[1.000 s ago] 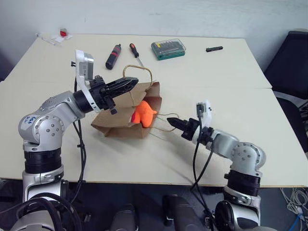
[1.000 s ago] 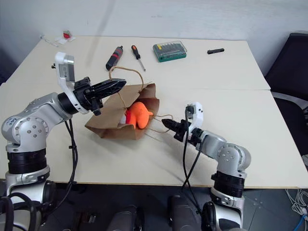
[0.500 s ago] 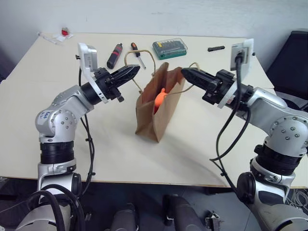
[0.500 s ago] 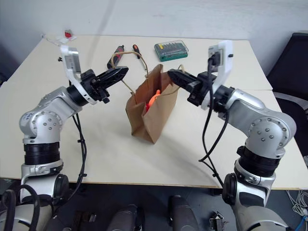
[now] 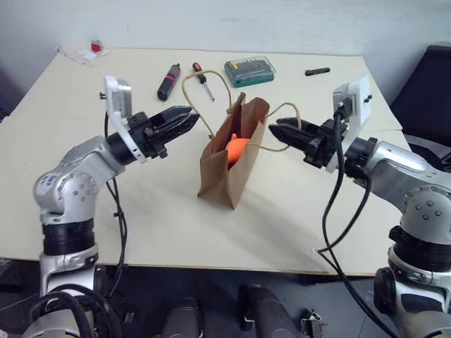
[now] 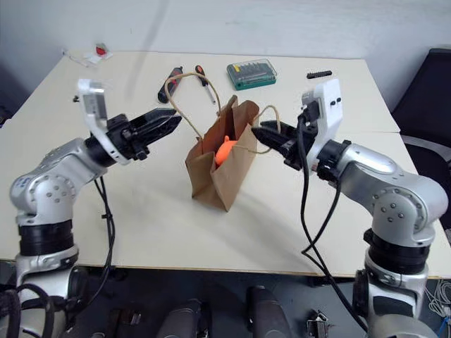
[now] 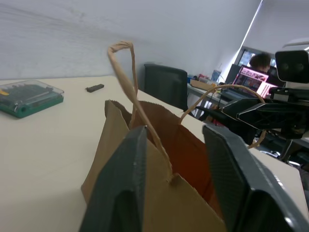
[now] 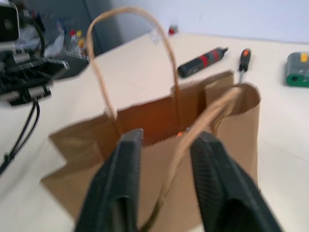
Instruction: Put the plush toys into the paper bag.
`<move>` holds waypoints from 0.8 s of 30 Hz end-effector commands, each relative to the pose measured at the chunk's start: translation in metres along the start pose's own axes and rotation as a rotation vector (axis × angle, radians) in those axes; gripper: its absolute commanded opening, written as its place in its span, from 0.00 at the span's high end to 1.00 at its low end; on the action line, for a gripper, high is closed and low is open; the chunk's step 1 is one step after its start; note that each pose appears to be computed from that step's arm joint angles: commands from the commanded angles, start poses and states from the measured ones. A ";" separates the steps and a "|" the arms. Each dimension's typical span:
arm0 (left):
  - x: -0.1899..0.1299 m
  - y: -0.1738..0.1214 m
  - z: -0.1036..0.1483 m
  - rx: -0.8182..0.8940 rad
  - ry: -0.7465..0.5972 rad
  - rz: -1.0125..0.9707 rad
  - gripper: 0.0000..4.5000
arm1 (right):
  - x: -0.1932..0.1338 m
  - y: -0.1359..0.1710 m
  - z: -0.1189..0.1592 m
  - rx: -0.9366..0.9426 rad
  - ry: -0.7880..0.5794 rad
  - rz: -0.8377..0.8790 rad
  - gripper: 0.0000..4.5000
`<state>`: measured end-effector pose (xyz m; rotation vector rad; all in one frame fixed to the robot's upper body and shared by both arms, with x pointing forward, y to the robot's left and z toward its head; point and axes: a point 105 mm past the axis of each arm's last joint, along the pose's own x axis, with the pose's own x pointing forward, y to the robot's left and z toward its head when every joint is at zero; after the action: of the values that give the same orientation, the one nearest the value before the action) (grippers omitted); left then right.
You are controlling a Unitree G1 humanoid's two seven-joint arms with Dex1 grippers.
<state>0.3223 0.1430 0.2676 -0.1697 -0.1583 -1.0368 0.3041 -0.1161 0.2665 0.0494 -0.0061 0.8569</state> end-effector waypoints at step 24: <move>0.021 -0.031 -0.091 0.166 0.189 -0.069 0.00 | 0.049 0.022 -0.089 -0.171 0.154 0.067 0.93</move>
<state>0.3094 0.0928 0.1759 0.0481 -0.0290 -1.1029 0.3159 -0.0665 0.1717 -0.1468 0.1262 0.9200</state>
